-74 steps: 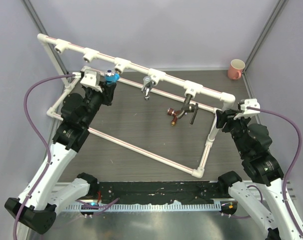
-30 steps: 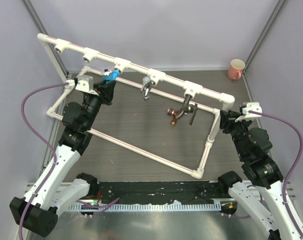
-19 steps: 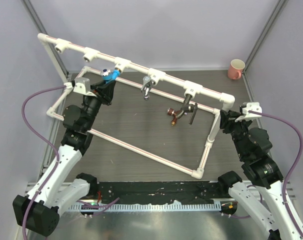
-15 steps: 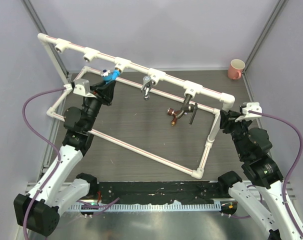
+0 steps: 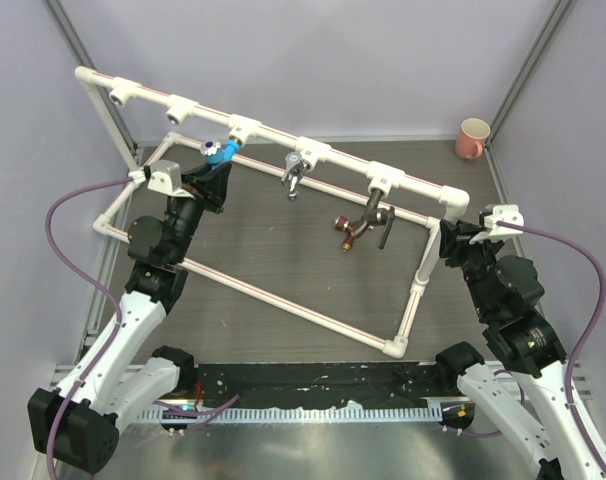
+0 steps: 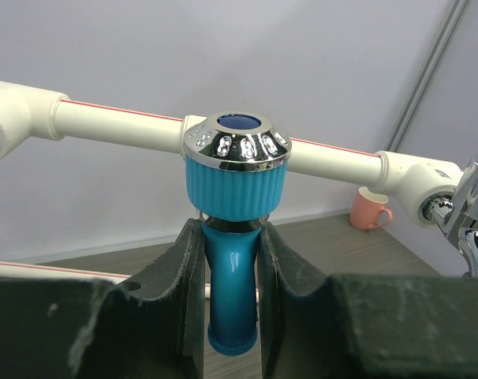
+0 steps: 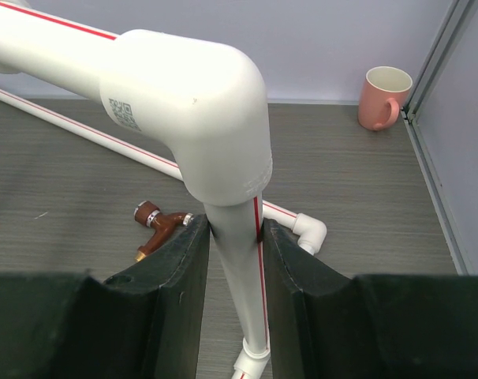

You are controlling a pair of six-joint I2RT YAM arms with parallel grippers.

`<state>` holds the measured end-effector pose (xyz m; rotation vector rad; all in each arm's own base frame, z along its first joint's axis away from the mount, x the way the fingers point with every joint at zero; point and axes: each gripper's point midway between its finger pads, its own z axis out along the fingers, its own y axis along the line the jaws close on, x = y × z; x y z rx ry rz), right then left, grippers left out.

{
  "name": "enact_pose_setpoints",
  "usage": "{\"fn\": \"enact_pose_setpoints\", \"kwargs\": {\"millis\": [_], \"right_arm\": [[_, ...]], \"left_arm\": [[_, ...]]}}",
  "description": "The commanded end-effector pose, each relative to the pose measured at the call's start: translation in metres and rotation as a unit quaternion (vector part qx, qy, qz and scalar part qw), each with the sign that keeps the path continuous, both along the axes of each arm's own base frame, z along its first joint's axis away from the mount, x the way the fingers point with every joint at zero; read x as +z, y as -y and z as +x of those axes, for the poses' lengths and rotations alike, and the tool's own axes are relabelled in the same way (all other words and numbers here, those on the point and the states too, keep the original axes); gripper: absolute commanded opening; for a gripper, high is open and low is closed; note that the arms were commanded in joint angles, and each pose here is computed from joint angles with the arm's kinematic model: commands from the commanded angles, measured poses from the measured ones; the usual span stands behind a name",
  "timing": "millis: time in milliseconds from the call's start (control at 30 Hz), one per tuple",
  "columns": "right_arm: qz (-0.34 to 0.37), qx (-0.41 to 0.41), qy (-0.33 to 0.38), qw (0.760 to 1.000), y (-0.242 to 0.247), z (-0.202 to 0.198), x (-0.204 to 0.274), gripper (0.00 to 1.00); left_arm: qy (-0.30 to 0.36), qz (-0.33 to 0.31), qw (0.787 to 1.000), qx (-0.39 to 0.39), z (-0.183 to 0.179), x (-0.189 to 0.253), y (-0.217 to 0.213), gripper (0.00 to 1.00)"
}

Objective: Install the water faucets

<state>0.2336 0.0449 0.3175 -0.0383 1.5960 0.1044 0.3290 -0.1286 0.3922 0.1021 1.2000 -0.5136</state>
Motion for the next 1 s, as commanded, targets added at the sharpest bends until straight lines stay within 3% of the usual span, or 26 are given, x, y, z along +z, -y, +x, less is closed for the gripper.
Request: {"fn": "enact_pose_setpoints", "kwargs": {"millis": [0,967], "right_arm": [[0.022,0.12,-0.036,0.992,-0.047,-0.011,-0.019,0.27],[0.021,0.119,-0.028,0.992,-0.046,-0.014,-0.017,0.27]], "left_arm": [[0.005,0.029,0.999,0.021,0.003,0.011,-0.007,0.0],[-0.023,0.248,0.968,0.033,0.012,-0.024,-0.007,0.0]]}}
